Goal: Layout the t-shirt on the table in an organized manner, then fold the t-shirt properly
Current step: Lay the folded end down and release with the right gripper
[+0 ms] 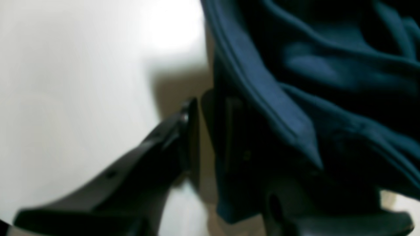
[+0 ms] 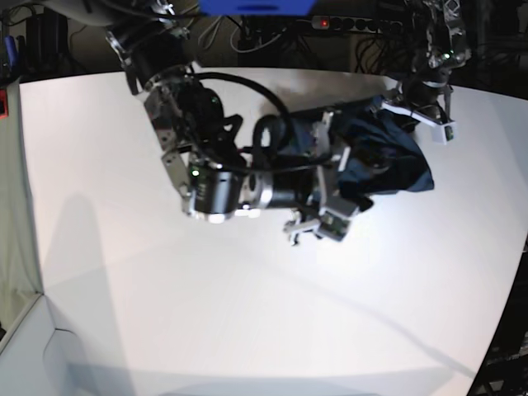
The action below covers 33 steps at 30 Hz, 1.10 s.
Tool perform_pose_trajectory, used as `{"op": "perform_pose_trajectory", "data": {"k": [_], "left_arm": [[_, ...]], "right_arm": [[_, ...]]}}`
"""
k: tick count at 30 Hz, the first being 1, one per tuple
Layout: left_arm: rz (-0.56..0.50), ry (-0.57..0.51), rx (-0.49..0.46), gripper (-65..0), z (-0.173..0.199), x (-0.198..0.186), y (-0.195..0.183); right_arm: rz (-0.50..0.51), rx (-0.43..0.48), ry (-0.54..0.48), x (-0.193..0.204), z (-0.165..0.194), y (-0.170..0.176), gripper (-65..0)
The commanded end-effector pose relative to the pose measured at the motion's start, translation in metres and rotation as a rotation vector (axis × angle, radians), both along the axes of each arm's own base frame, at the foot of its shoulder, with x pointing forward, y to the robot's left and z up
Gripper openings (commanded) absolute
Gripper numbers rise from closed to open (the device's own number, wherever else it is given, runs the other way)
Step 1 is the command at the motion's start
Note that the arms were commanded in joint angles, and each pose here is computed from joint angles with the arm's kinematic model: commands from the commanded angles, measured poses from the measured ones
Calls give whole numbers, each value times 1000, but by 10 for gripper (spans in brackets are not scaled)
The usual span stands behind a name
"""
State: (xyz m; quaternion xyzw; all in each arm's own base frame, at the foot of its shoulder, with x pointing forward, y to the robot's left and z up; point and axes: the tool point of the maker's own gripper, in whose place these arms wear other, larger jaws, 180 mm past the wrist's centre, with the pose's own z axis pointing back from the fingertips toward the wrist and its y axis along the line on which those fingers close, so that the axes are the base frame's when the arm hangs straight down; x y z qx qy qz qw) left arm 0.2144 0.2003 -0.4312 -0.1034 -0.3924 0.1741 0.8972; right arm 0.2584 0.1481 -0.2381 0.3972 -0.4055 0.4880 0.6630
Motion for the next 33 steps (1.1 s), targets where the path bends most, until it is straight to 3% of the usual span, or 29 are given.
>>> {"op": "perform_pose_trajectory", "data": {"k": [1,10,16,22,24,29,33], "left_arm": [[-11,27,10,-503,0,-7,1],[-48,-7,55,-502,22,-15,4],[-56,-6,51,-502,22,-15,1],[-66,39,43,-500,17,-20,0],[-76,69,36,-475,14,-22,-1],[-90,65,43,-330,19,-15,-3],[-89,65,39,-321,18,-16,-3]], "right_arm": [[-11,61,-5,3,14,-1,-278],[-78,50,58,6,-6,-18,-278],[-86,31,206,5,-48,-12,-278],[-32,50,268,-20,-66,5,-278],[19,22,279,-40,-74,10,-278],[179,-75,279,-91,-96,17,-278],[195,-81,232,-95,-89,7,-278]]}}
